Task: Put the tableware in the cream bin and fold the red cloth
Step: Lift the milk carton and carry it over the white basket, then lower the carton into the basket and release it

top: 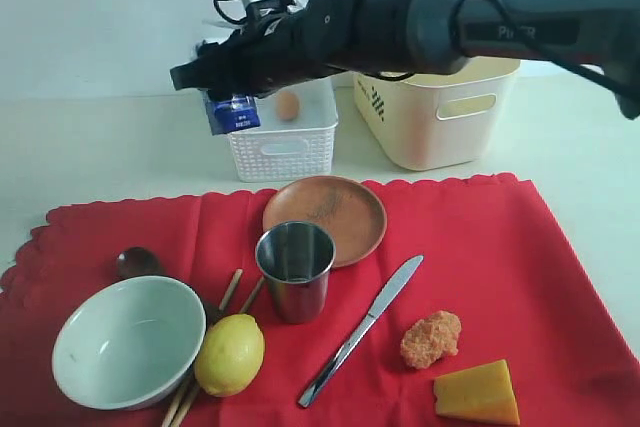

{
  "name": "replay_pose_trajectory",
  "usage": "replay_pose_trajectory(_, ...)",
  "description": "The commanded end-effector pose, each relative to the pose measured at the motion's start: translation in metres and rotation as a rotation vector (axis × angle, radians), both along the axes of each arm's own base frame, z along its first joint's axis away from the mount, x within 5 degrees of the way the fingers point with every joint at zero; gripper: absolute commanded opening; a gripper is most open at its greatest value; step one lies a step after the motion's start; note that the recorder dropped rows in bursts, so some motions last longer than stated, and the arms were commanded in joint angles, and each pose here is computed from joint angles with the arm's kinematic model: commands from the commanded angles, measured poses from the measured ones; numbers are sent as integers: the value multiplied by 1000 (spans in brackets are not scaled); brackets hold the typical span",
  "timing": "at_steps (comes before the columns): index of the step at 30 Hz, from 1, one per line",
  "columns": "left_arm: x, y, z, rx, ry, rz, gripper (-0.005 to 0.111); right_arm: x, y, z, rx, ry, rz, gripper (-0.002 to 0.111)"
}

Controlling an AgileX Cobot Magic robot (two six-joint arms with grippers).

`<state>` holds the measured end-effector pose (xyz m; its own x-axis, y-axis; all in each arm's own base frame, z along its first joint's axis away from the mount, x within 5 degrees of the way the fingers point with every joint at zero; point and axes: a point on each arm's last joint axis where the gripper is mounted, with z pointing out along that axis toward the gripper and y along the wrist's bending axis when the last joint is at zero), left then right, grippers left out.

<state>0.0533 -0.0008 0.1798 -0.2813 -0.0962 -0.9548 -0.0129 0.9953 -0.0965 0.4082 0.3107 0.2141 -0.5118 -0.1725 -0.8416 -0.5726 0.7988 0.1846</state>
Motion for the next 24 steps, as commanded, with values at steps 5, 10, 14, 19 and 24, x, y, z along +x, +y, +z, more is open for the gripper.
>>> replay_pose_trajectory(5, 0, 0, 1, -2, -14, 0, 1, 19, -4, 7, 138, -139, -145, 0)
replay_pose_trajectory(10, 0, 0, 1, -2, -14, 0, 1, 25, -6, 4, 213, -166, -223, 0)
replay_pose_trajectory(14, 0, 0, 1, -2, -14, -5, 1, 29, -8, -3, 208, -186, -261, 0)
replay_pose_trajectory(19, 0, 0, 1, -2, -14, -5, 1, 35, -15, -16, 136, -223, -340, 0)
replay_pose_trajectory(24, 0, 0, 1, -2, -14, -5, 1, 36, -19, -26, 55, -241, -428, 0)
